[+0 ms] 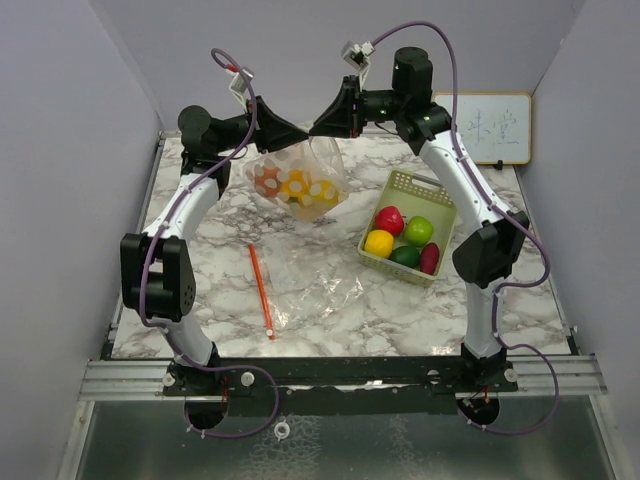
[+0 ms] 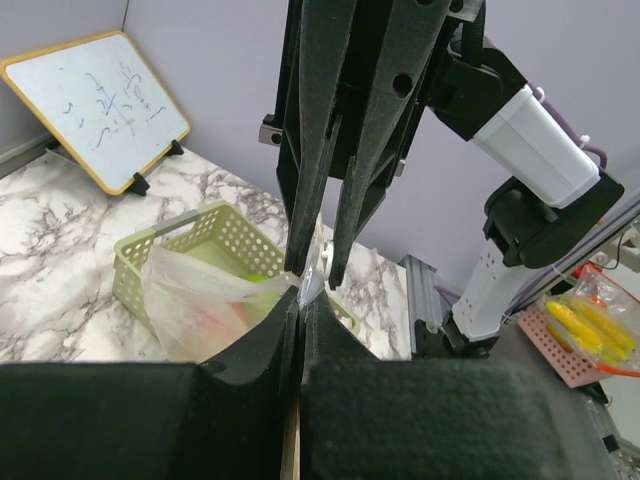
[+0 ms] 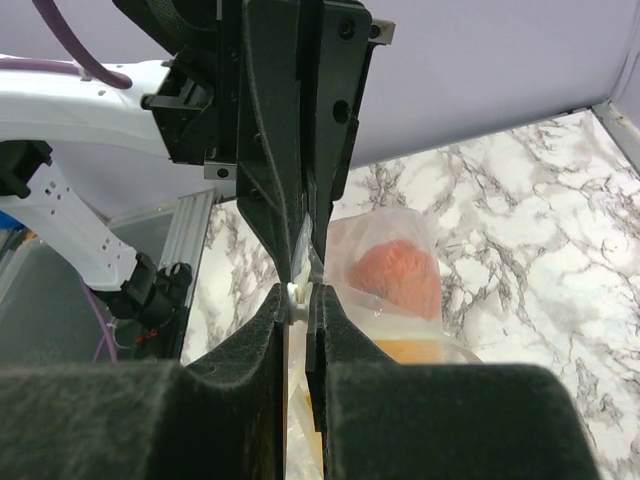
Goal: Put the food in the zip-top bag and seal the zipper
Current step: Zip the zipper food storage bag at the center of the board.
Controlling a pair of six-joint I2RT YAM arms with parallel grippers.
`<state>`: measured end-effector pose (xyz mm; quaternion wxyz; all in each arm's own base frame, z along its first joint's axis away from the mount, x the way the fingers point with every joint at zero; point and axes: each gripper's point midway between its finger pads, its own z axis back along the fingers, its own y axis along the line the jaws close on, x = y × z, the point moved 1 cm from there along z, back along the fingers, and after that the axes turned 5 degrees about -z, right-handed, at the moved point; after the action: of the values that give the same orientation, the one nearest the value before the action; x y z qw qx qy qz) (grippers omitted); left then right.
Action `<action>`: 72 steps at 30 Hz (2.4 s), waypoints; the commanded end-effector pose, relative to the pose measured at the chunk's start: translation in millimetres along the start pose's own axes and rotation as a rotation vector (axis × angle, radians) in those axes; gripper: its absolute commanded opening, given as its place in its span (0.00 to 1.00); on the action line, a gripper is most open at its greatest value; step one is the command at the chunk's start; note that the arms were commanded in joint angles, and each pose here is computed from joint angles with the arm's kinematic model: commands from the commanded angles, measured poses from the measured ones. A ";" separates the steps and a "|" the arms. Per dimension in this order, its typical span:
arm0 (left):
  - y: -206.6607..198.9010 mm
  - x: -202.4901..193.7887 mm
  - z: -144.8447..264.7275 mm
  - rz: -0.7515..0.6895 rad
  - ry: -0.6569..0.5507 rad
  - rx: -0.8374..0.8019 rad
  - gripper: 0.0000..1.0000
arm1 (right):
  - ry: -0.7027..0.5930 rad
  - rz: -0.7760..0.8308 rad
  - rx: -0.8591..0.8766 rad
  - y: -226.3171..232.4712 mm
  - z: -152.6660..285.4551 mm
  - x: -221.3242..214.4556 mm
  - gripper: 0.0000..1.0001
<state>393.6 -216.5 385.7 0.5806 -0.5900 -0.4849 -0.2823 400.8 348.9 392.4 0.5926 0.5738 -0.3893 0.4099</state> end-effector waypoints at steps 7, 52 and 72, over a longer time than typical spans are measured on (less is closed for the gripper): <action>-15.5 35.3 1.1 -0.084 -0.117 -0.052 0.00 | -0.029 -0.028 0.027 -9.8 -0.8 7.4 0.04; -44.6 -19.2 -5.1 -0.208 0.093 -0.272 0.90 | 0.044 -0.064 0.201 49.9 17.6 -2.0 0.05; -52.9 -22.2 -16.8 -0.185 0.119 -0.300 0.00 | 0.060 -0.075 0.170 57.3 22.2 -7.4 0.05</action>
<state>348.0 -245.3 377.8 0.5044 -0.6148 -0.4416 -0.4155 358.7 333.3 392.2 0.5752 0.6337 -0.2976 0.4232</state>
